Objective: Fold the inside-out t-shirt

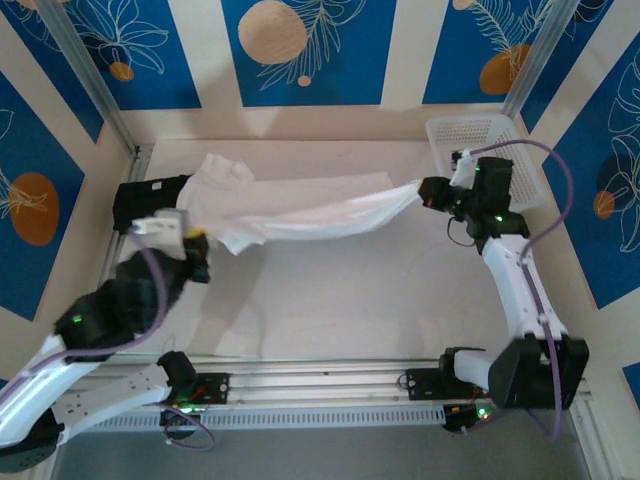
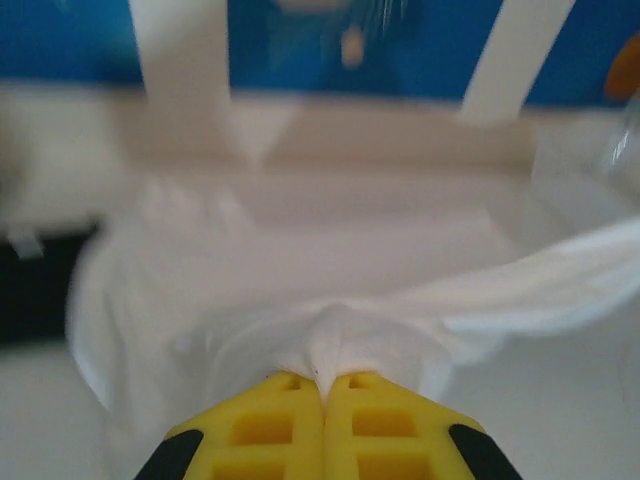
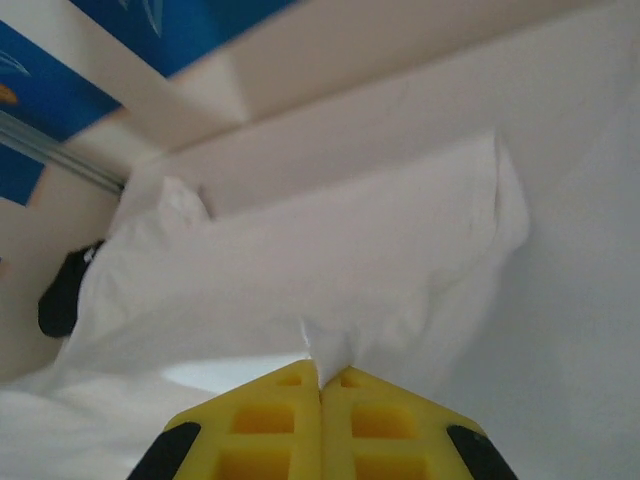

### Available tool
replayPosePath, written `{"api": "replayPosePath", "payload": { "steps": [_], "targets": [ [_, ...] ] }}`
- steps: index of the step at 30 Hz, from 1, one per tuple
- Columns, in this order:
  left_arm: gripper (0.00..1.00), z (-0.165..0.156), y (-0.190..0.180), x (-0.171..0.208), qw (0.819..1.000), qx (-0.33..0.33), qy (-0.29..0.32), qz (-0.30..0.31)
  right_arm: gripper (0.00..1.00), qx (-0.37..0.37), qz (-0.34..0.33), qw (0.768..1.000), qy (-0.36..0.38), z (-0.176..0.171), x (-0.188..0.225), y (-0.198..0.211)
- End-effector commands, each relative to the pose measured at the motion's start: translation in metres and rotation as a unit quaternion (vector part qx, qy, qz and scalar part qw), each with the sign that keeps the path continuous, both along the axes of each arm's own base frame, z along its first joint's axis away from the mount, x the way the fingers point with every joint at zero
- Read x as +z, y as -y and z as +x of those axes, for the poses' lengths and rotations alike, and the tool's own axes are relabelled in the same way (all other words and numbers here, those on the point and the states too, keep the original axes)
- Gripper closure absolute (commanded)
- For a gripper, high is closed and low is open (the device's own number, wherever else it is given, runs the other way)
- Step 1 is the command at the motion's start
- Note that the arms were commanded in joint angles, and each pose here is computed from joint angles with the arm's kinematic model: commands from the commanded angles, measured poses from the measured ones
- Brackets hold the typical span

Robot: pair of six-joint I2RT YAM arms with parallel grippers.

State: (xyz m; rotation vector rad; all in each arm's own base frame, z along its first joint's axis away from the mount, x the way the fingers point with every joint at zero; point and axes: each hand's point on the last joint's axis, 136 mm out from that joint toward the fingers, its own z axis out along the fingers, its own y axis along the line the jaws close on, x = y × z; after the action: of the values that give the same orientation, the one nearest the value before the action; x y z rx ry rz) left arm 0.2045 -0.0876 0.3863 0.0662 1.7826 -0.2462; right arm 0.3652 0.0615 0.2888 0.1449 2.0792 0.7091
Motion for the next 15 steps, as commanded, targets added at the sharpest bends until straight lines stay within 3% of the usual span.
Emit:
{"api": "replayPosePath", "payload": {
  "steps": [1, 5, 8, 11, 15],
  "targets": [
    [1.0, -0.01, -0.048, 0.106, 0.986, 0.073, 0.142, 0.043, 1.0, -0.021, -0.031, 0.997, 0.065, -0.029, 0.064, 0.012],
    [1.0, -0.018, -0.061, 0.182, 0.974, 0.089, 0.195, 0.076, 1.0, -0.037, -0.062, 0.989, 0.127, -0.066, 0.122, 0.017],
    [1.0, -0.01, -0.058, 0.21, 0.967, 0.111, 0.201, 0.109, 1.0, -0.046, -0.079, 0.982, 0.166, -0.09, 0.157, 0.019],
    [1.0, 0.003, -0.046, 0.22, 0.962, 0.122, 0.2, 0.137, 1.0, -0.047, -0.081, 0.977, 0.189, -0.099, 0.175, 0.019],
    [1.0, 0.037, -0.022, 0.205, 0.962, 0.121, 0.166, 0.177, 1.0, -0.042, -0.079, 0.979, 0.184, -0.083, 0.172, 0.018]
  ]
}}
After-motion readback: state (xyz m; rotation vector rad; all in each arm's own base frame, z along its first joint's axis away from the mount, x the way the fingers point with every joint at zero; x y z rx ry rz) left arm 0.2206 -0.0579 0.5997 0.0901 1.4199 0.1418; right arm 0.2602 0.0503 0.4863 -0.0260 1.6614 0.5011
